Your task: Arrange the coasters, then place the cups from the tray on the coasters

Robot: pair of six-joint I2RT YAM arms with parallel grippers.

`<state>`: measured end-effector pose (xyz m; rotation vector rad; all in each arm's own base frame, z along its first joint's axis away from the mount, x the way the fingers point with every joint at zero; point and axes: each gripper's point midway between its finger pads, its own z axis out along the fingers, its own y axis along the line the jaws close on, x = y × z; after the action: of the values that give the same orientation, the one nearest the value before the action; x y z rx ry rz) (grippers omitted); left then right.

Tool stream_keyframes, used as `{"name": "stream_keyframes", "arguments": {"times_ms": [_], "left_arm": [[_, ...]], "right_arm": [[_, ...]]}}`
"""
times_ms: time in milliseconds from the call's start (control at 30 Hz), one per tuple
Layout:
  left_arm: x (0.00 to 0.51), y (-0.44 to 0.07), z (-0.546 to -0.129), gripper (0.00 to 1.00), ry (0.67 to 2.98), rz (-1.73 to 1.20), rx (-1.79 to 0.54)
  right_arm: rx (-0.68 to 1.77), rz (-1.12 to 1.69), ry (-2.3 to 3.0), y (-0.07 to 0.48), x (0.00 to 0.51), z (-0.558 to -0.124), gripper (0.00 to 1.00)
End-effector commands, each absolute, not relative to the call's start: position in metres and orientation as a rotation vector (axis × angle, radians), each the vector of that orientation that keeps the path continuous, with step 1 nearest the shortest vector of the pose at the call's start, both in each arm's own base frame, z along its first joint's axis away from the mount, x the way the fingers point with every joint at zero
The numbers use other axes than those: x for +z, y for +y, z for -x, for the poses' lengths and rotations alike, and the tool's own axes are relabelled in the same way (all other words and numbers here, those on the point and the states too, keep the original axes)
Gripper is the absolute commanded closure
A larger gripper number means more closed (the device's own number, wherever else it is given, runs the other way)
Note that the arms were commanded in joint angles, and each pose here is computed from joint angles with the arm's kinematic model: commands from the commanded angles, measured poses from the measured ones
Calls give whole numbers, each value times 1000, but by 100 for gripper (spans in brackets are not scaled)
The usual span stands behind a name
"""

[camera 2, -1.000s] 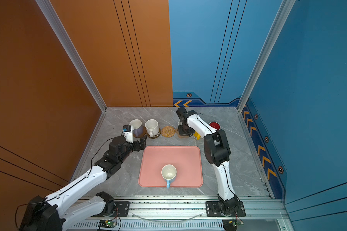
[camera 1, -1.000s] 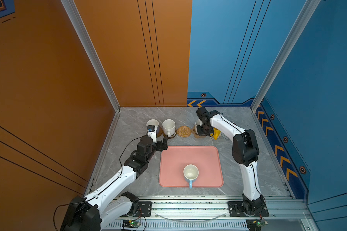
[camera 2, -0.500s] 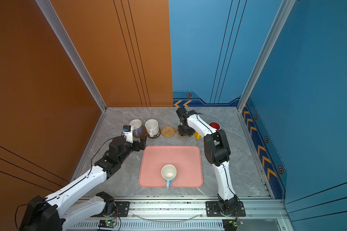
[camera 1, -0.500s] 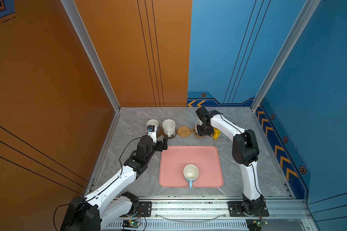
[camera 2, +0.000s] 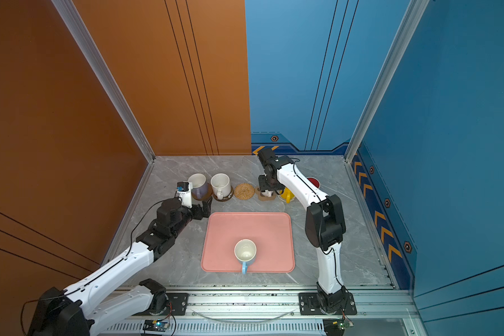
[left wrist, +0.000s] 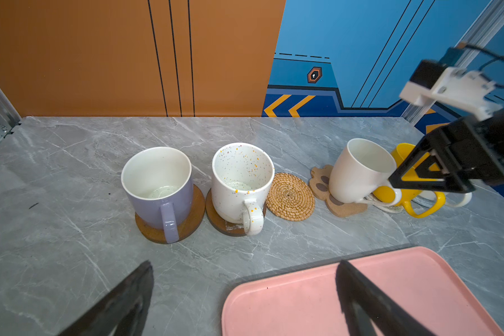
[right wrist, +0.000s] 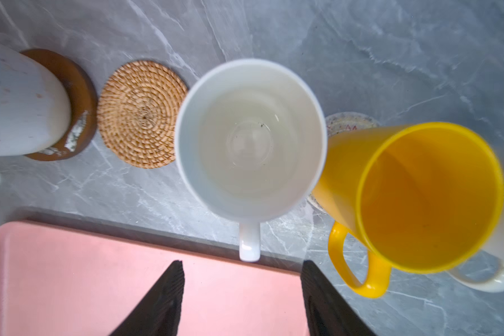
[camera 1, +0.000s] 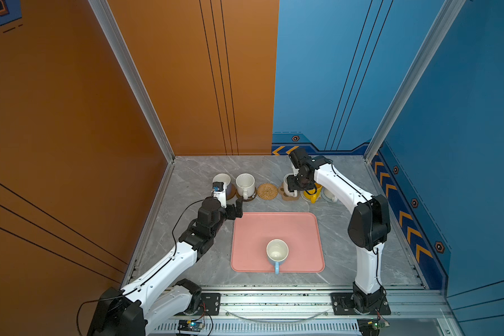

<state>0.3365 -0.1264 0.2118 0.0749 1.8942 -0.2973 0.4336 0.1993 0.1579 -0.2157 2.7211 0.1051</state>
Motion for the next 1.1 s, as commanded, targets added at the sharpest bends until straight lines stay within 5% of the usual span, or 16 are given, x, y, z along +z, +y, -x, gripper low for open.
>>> {"name": "stream_keyframes", "arguments": {"times_ms": [0,633,833,1067], "left_arm": [[208,-124,-333,2,1905,-68,-311],[212,-132,-332,2,1904,-71,-366],[216,-137,-331,2,1898,-71,-399],[217,-142,-333,2,1903,-68,-422]], "right_arm": [[99,210,2659,194,189,-425,37],[157,141,1959,209,315,-370,16],[145,208,1675,241,342,-338,0],[-174,-315,1513,182,372,-324,0]]}}
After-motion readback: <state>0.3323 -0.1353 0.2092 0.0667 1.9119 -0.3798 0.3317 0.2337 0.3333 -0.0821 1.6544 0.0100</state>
